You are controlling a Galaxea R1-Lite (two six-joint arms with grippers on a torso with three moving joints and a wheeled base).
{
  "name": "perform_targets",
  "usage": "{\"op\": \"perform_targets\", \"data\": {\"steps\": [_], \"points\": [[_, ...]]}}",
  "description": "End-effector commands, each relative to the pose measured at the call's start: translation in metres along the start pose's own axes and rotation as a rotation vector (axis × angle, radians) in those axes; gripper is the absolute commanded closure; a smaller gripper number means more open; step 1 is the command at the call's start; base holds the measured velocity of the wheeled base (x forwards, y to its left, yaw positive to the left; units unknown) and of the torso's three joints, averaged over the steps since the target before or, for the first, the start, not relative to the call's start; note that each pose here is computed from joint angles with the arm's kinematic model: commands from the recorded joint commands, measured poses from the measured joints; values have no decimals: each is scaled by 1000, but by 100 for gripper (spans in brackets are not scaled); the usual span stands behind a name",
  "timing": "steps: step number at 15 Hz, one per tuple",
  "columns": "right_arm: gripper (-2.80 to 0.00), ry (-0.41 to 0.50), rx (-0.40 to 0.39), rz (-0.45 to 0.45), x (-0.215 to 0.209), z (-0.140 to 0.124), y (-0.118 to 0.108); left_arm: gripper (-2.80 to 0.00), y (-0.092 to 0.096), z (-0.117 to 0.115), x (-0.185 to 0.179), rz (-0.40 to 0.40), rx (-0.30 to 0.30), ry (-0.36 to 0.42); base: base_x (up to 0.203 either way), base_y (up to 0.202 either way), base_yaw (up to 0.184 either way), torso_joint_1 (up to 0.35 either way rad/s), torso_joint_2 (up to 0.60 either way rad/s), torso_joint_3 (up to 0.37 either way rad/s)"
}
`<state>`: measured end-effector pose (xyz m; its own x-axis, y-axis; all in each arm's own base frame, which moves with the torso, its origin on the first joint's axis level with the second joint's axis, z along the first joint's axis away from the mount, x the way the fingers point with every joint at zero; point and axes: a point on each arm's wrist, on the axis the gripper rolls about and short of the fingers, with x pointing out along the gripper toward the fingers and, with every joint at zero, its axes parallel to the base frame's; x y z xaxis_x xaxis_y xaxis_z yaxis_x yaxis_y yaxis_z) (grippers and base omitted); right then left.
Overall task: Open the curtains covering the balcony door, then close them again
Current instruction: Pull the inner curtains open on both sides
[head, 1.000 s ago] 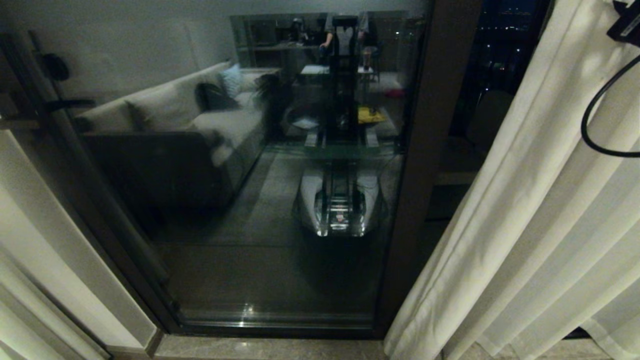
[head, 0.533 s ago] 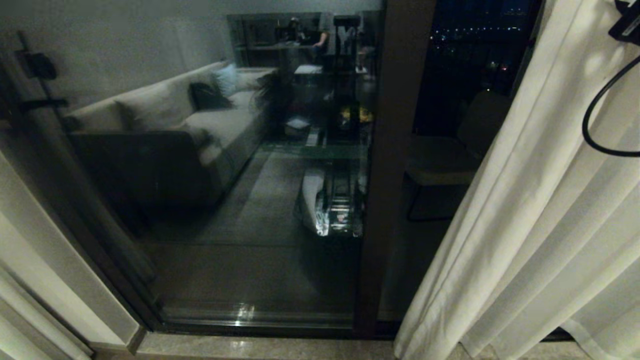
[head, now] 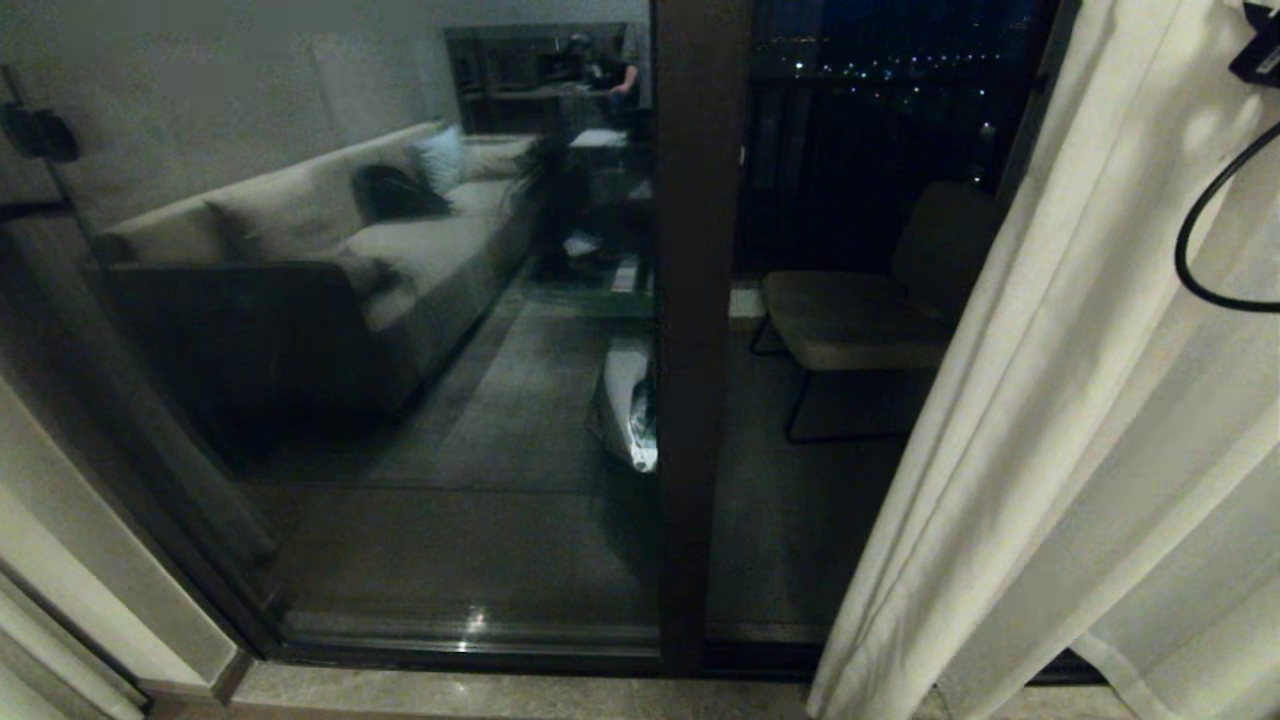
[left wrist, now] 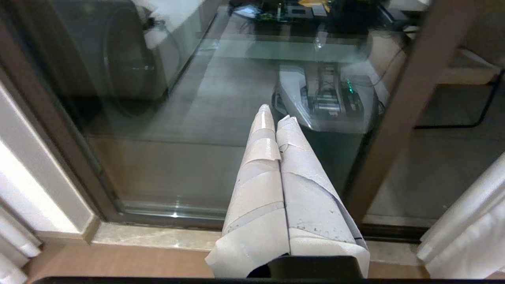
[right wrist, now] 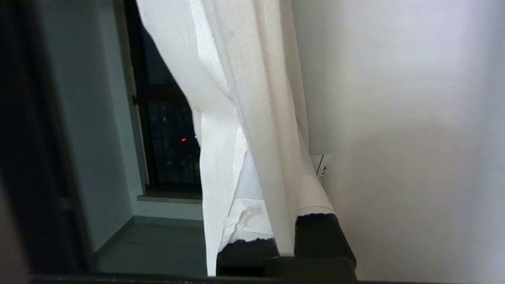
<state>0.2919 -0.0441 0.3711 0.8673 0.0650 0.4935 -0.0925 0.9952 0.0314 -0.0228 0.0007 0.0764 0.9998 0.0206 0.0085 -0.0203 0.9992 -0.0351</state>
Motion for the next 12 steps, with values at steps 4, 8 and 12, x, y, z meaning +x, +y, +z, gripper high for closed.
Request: {"op": "perform_targets", "data": {"steps": [4, 8, 12], "points": [[0, -2, 2, -13, -1, 0, -5, 0, 0, 0, 0, 1, 0, -1, 0, -190, 1, 2, 2, 2], [0, 0, -1, -20, -1, 0, -7, 0, 0, 0, 0, 1, 0, -1, 0, -187, 1, 4, 2, 2], [0, 2, -2, -26, -2, -1, -9, 0, 0, 0, 0, 1, 0, -1, 0, -190, 2, 4, 2, 2]]}}
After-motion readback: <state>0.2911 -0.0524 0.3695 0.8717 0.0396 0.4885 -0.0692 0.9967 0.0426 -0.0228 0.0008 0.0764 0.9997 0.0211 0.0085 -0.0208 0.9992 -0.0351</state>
